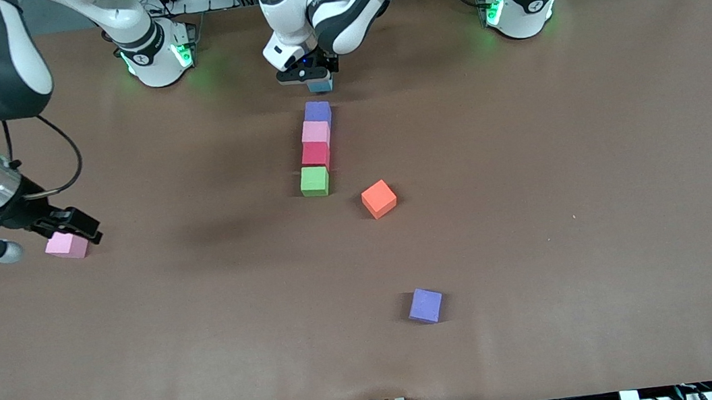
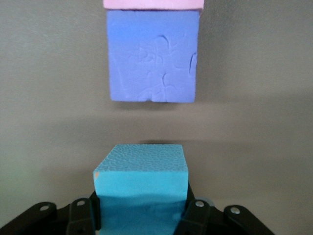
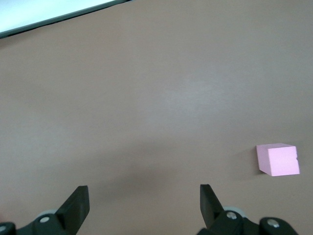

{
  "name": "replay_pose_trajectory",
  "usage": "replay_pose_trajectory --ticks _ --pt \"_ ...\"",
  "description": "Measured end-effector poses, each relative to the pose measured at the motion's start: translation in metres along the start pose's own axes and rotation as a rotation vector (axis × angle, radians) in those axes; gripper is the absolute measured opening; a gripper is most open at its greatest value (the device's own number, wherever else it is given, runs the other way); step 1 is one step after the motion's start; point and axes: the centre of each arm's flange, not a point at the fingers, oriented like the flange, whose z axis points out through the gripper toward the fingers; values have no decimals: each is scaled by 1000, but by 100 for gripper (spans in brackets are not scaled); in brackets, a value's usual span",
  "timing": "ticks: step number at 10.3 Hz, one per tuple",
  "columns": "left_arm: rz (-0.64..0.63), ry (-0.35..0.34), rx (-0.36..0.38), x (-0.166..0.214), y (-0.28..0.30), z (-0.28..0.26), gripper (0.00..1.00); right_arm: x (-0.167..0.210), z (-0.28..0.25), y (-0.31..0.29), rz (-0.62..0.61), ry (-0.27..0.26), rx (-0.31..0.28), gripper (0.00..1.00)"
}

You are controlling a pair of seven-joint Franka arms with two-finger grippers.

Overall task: Arrange blocks into number 1
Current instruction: 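Place the cyan block beside the purple block with the left gripper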

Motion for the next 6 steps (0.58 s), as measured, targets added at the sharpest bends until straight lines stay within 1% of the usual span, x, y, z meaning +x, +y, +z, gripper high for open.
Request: replay_pose_trajectory --ticks 1,3,5,6 --pt "12 3 9 2 1 9 58 -1 -1 -2 -4 -4 -1 100" --pt "34 13 8 8 6 14 58 -2 -8 5 -44 -46 -16 100" --pt "45 20 -13 21 14 9 58 0 -35 20 -70 -96 -32 100" --pt "44 20 -19 27 16 10 58 0 -51 25 -83 -110 -36 100"
